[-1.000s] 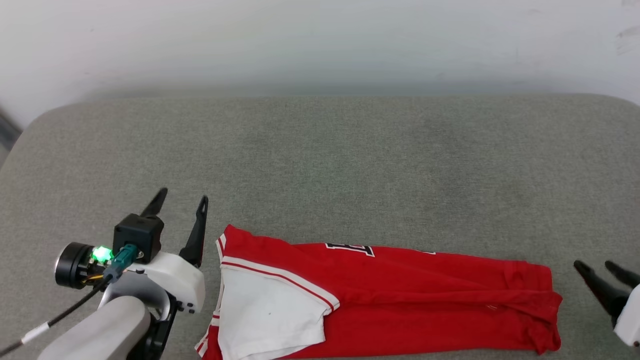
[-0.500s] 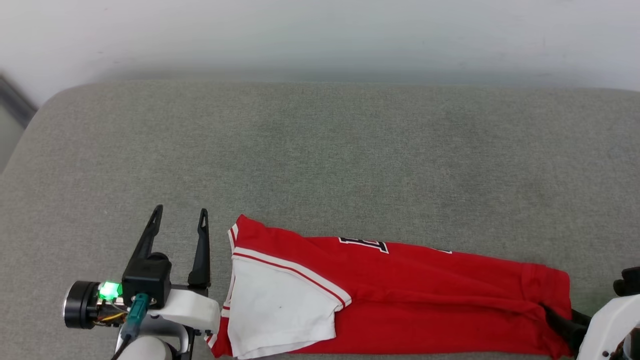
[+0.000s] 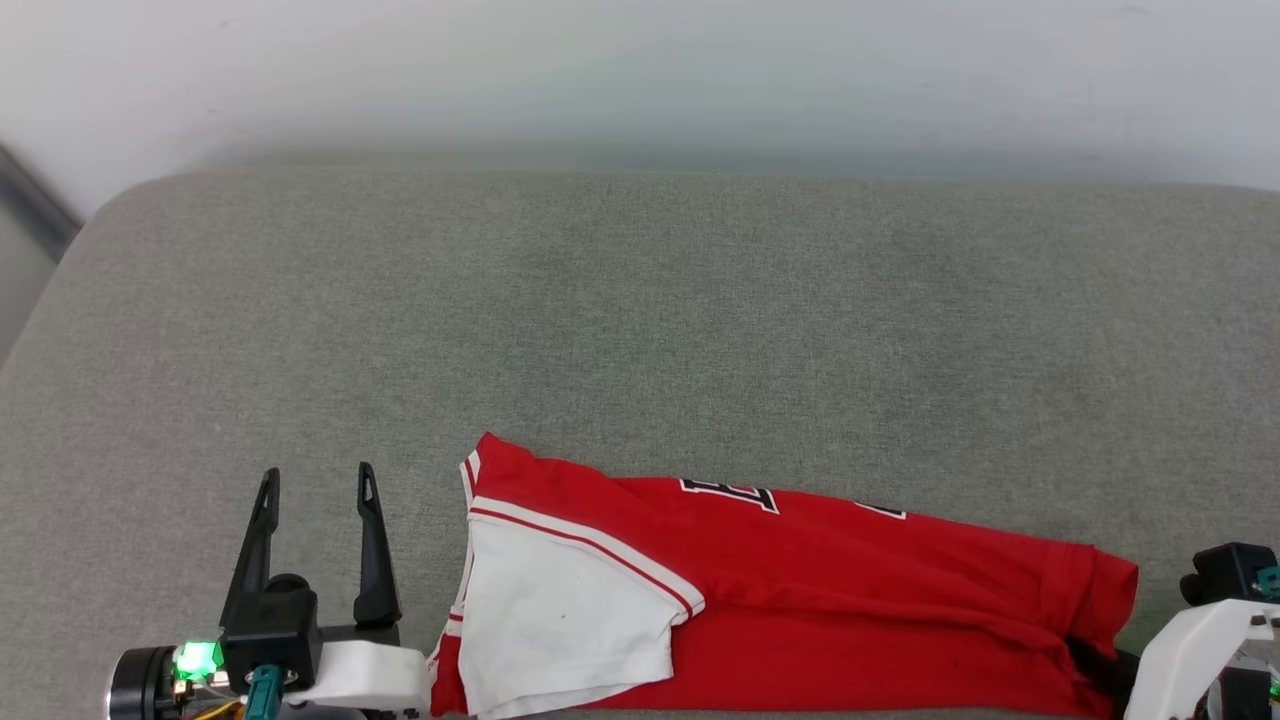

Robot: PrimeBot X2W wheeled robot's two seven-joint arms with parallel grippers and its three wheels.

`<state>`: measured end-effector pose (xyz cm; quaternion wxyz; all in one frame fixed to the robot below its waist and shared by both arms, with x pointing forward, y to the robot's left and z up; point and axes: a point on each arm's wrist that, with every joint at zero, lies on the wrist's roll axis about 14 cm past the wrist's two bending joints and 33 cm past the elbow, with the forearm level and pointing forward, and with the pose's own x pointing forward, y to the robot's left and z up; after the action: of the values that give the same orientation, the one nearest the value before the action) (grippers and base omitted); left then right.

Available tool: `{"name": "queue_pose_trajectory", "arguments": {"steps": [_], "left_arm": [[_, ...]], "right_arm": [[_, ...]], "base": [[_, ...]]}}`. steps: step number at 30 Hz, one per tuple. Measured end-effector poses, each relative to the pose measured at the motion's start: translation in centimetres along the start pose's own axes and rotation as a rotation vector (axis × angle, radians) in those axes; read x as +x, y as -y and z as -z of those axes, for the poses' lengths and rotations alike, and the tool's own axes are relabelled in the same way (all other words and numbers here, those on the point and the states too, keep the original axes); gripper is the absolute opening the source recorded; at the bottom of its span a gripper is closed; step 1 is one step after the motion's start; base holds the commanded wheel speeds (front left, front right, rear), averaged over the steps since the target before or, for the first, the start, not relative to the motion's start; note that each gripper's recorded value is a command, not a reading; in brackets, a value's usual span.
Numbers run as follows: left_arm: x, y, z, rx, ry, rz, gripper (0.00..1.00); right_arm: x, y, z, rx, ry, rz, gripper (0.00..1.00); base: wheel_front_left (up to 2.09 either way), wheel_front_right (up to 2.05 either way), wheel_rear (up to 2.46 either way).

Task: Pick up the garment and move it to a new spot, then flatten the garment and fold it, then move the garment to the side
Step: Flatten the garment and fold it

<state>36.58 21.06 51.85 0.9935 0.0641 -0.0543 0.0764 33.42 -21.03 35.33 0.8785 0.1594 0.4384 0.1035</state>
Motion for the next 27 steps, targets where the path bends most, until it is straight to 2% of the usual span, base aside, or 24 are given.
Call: {"name": "queue_pose_trajectory", "arguments": {"steps": [11, 22, 24, 27], "left_arm": [[-1.8, 0.1, 0.4, 0.017, -0.009, 0.031, 1.00], [-3.0, 0.7, 0.0, 0.016, 0.000, 0.069, 1.00], [-3.2, 0.9, -0.1, 0.014, 0.003, 0.077, 1.00], [-3.3, 1.0, -0.1, 0.009, 0.005, 0.082, 1.00]], "right_arm": [[-1.9, 1.2, -0.9, -0.047, 0.021, 0.027, 0.00], [-7.4, 10.0, -3.5, -0.092, 0.031, 0.282, 0.00], [-7.7, 10.1, -3.3, -0.084, 0.012, 0.284, 0.00], [-7.5, 8.3, -3.4, -0.082, -0.007, 0.226, 0.00]], "base": [[0.00, 0.00, 0.00], [0.00, 0.00, 0.00], [0.00, 0.00, 0.00], [0.00, 0.00, 0.00]]}}
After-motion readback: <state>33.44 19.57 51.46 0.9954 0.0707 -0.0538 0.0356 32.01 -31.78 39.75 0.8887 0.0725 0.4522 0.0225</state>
